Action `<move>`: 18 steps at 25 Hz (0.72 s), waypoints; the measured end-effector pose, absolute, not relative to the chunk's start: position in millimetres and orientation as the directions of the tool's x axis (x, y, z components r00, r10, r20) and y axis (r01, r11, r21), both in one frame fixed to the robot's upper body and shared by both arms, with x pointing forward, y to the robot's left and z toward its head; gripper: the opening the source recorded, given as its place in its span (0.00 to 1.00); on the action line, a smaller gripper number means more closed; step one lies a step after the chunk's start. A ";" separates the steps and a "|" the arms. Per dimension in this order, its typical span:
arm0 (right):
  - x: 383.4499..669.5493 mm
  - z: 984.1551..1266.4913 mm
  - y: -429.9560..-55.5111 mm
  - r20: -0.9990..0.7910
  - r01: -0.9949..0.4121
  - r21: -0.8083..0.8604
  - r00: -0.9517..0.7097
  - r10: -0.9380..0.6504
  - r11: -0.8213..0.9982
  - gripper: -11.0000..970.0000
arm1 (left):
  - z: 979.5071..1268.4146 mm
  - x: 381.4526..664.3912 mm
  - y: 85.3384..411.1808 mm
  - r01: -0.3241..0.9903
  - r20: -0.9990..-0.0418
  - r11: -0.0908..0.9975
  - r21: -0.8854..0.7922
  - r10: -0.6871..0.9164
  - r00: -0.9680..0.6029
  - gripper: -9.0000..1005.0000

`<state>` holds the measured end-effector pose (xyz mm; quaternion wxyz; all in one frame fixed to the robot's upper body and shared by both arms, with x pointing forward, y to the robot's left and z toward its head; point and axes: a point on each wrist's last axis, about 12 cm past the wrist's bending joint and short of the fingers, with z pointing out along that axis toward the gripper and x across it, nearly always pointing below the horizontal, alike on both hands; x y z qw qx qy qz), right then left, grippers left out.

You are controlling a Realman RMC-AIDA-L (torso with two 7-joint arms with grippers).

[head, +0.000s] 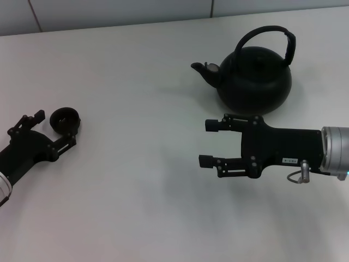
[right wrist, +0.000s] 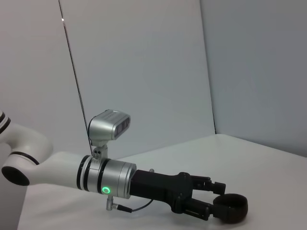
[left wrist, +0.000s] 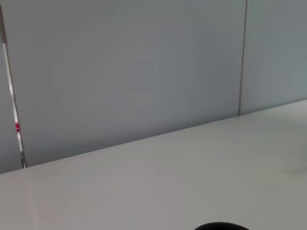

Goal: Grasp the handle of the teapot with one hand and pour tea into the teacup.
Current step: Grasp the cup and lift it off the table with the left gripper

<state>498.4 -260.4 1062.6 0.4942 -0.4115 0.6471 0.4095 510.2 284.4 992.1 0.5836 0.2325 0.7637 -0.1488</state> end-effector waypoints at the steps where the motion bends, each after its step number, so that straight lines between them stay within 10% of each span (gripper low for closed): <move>1: 498.6 1062.7 -260.3 -0.977 -0.938 0.123 -0.172 -0.128 0.326 0.82 | 992.4 511.0 284.0 0.530 -0.960 0.847 0.045 0.183 -0.210 0.86; 18: 500.9 1064.1 -257.6 -0.978 -0.939 0.119 -0.166 -0.124 0.322 0.82 | 992.3 513.1 282.7 0.538 -0.957 0.841 0.055 0.198 -0.212 0.84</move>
